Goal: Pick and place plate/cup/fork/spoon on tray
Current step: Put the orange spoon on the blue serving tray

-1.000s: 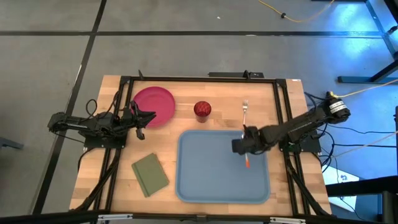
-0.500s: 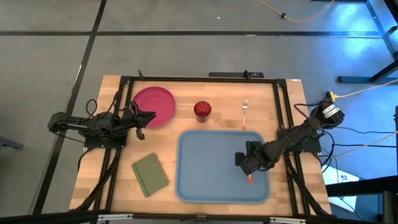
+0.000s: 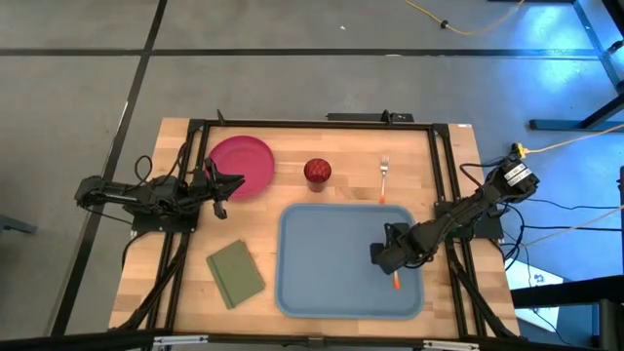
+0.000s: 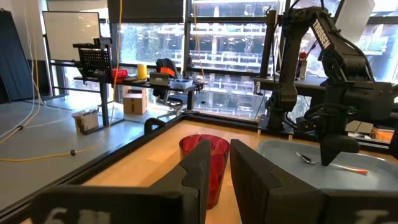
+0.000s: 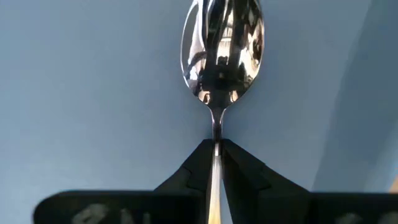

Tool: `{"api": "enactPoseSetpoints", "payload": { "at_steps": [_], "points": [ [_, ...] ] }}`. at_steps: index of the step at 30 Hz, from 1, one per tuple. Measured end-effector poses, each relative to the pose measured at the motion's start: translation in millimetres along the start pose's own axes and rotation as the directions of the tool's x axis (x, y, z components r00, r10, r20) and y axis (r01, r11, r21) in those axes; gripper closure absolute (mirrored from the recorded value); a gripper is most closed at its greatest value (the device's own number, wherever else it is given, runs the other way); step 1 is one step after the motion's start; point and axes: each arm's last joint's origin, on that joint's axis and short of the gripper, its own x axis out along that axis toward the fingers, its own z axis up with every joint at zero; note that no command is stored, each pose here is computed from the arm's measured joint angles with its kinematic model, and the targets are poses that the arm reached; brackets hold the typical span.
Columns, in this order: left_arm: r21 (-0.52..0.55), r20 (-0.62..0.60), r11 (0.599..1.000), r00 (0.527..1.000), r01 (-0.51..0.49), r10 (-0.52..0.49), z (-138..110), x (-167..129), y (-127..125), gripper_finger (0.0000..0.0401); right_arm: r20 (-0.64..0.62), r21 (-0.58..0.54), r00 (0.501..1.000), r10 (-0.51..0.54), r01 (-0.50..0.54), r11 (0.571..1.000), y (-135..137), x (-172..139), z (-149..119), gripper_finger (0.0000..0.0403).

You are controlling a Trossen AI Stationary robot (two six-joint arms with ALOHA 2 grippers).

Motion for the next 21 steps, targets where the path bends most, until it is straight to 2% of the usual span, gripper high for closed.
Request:
{"api": "enactPoseSetpoints", "payload": {
  "at_steps": [12, 21],
  "points": [
    [0.0, 0.0, 1.0, 1.0, 0.0, 0.0, 0.0, 0.0, 0.0, 0.0346, 0.02, 0.001, 0.999, -0.036, 0.036, 0.999, -3.4, -0.2, 1.9, 0.0362],
    [0.0, 0.0, 1.0, 1.0, 0.0, 0.0, 0.0, 0.0, 0.0, 0.0346, 0.012, -0.005, 1.0, -0.022, 0.022, 1.0, -2.1, -0.1, 1.2, 0.0361]
  ]
}}
